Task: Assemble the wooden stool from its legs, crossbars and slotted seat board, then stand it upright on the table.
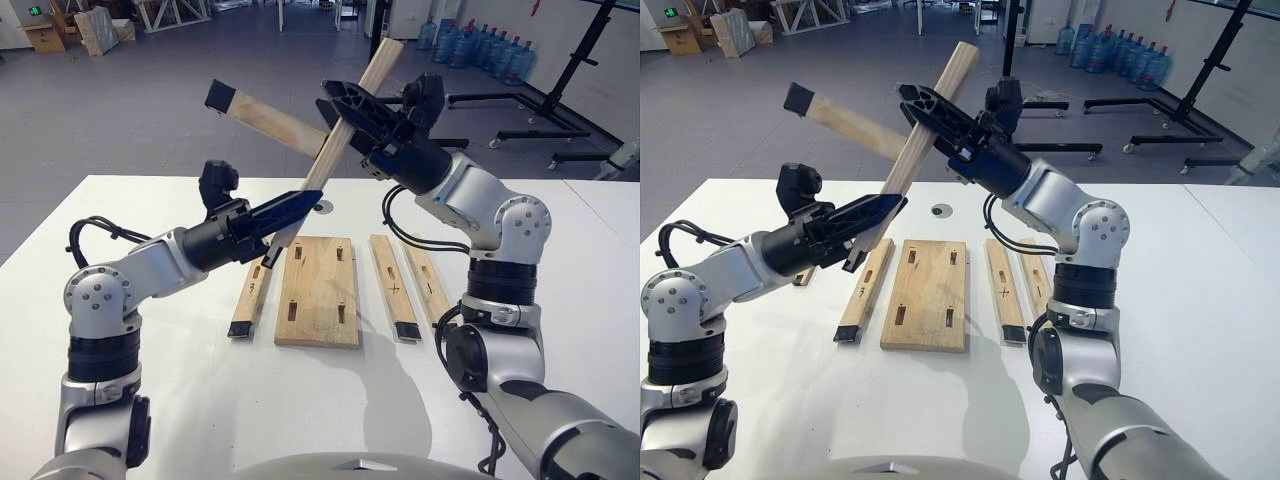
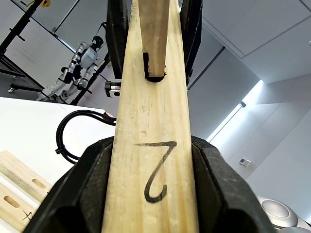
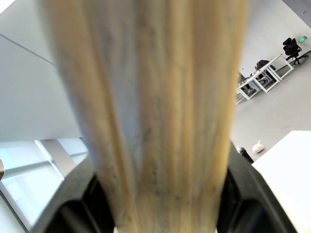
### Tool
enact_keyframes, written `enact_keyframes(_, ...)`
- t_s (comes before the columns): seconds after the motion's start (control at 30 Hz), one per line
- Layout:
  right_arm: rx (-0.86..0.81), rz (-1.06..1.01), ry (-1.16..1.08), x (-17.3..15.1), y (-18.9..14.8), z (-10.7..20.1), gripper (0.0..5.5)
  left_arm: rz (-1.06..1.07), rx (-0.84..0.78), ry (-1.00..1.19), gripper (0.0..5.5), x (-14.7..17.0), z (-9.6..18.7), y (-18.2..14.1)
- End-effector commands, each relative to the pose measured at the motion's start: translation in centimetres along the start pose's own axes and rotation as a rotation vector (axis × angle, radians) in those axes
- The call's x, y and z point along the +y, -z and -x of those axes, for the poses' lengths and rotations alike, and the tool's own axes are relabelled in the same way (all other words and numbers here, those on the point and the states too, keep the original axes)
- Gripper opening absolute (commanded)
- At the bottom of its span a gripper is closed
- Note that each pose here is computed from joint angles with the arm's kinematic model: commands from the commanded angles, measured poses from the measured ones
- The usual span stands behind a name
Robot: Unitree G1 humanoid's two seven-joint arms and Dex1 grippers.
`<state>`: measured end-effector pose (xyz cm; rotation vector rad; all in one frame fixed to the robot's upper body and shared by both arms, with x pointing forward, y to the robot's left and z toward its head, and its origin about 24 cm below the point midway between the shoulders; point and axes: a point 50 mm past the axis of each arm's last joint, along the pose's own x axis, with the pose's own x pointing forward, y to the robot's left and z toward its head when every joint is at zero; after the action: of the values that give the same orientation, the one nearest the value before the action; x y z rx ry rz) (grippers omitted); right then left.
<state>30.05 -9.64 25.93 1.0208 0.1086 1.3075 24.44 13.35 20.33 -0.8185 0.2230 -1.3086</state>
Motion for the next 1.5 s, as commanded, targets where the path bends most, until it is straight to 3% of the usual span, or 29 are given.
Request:
enact_keyframes(0.03, -0.023, 0.01, 0.009, -0.1, -0.2, 0.4, 2.06, -0.026, 0.006, -0.017, 2.04, 0.1, 0.1, 0.0)
enact_keyframes(0.17, -0.035, 0.067, 0.052, -0.4, -0.1, 0.9, 2.06, -0.07, 0.002, -0.067, 2.03, 0.4, 0.3, 0.0)
enact_keyframes(0.2, -0.038, 0.083, 0.061, -0.5, -0.1, 1.0, 2.06, -0.079, 0.004, -0.084, 2.4, 0.6, 0.3, 0.1)
enact_keyframes(0.43, -0.053, 0.195, 0.109, -0.8, 0.2, 1.9, 2.06, -0.137, -0.159, -0.164, 3.47, 0.7, 0.8, -2.0)
enact_keyframes(0.67, -0.25, 0.6, 0.418, -2.2, -1.7, 6.3, 2.05, -0.187, -0.146, -0.393, 4.43, 3.4, 2.6, -2.2)
enact_keyframes(0.87, -0.223, 0.852, 0.496, -3.4, -1.6, 7.8, 2.05, -0.201, -0.127, -0.515, 5.33, 4.3, 4.0, -0.6)
enact_keyframes(1.03, -0.142, 1.005, 0.497, -4.6, -2.0, 8.2, 2.05, -0.195, -0.141, -0.549, 5.4, 4.6, 4.0, 0.2)
enact_keyframes(1.23, -0.046, 0.977, 0.501, -7.4, -2.1, 8.5, 2.05, -0.187, -0.176, -0.628, 5.4, 5.0, 5.0, 1.8)
enact_keyframes(1.5, 0.086, 0.968, 0.171, -8.5, 0.1, 8.4, 2.05, -0.189, -0.178, -0.67, 5.4, 5.2, 5.1, 2.9)
